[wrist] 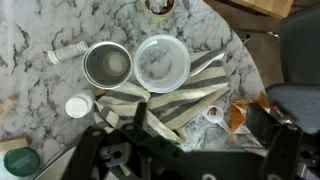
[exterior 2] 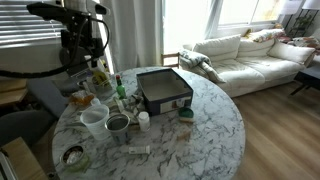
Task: Put the plastic jar on it's side then take the metal cup out of it
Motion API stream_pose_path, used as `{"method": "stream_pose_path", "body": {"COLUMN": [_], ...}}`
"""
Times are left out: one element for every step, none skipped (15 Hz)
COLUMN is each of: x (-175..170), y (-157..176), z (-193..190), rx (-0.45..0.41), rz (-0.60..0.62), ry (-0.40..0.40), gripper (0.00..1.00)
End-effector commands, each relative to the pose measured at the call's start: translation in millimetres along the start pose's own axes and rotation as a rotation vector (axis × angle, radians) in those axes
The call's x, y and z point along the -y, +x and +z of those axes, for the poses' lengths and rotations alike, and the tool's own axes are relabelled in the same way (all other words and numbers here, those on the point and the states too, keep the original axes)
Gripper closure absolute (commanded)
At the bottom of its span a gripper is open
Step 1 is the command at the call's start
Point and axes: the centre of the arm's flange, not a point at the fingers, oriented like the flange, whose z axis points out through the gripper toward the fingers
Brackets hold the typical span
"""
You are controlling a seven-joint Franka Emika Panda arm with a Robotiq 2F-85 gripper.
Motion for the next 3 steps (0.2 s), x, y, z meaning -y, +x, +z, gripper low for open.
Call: {"method": "stream_pose_path", "body": {"x": [0.2,0.3,0.3], "y": [0.3,0.3,0.4], "z": [-1.6,-1.8,-1.7], "rx": [-0.002,-0.003,-0.002], "rz": [-0.001,-0.001,-0.002], "ry": [-0.003,-0.003,-0.004], "gripper": [0.0,0.0,0.0]}}
